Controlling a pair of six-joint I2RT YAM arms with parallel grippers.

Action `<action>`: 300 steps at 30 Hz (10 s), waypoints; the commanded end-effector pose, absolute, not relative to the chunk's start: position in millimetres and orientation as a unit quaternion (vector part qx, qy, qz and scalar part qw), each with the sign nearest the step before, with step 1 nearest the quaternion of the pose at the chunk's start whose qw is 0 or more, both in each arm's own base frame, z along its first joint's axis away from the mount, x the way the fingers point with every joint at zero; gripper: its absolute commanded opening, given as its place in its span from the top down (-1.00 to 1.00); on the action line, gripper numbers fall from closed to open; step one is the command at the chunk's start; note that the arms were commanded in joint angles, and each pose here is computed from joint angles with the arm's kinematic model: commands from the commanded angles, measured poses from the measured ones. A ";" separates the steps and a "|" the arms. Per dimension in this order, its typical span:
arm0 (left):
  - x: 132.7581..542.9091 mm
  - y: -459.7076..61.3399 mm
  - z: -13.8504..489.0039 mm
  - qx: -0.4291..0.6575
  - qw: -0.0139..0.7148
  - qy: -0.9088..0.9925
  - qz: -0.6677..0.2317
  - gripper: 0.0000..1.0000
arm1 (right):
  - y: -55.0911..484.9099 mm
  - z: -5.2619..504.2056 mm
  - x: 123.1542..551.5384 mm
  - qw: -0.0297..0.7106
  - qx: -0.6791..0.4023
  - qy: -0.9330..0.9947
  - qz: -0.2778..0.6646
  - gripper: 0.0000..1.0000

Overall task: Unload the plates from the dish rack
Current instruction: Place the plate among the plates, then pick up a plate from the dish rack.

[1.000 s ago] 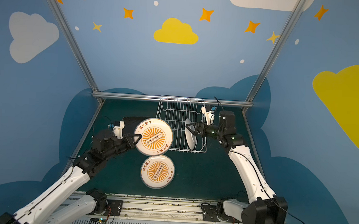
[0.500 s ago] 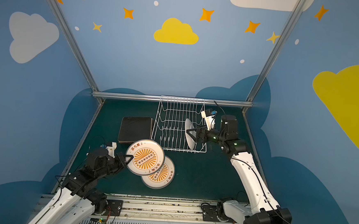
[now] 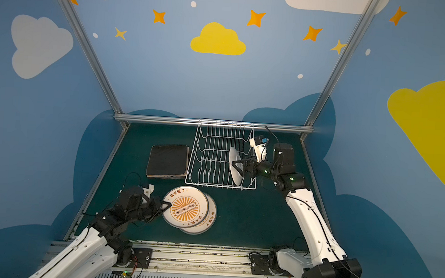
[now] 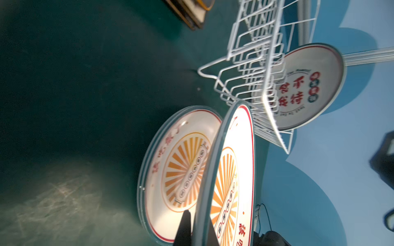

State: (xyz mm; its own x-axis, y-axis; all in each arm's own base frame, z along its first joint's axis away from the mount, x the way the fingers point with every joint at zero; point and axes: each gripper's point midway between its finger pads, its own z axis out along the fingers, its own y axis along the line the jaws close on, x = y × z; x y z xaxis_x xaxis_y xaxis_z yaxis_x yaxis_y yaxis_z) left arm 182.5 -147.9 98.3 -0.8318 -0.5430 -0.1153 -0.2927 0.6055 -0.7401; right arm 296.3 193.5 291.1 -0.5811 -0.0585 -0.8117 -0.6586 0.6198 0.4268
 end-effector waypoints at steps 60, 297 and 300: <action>220.6 -170.7 111.5 -0.171 0.180 0.899 -0.362 -0.99 | 197.2 288.7 298.9 0.388 -0.217 0.816 0.370 -0.76; 361.5 -314.7 253.6 0.585 0.498 0.579 0.272 0.94 | 180.0 305.1 352.3 0.332 0.012 0.847 0.416 -0.41; 360.2 -314.6 250.3 0.589 0.495 0.579 0.271 0.94 | 187.1 300.9 358.1 0.322 0.012 0.851 0.415 -0.33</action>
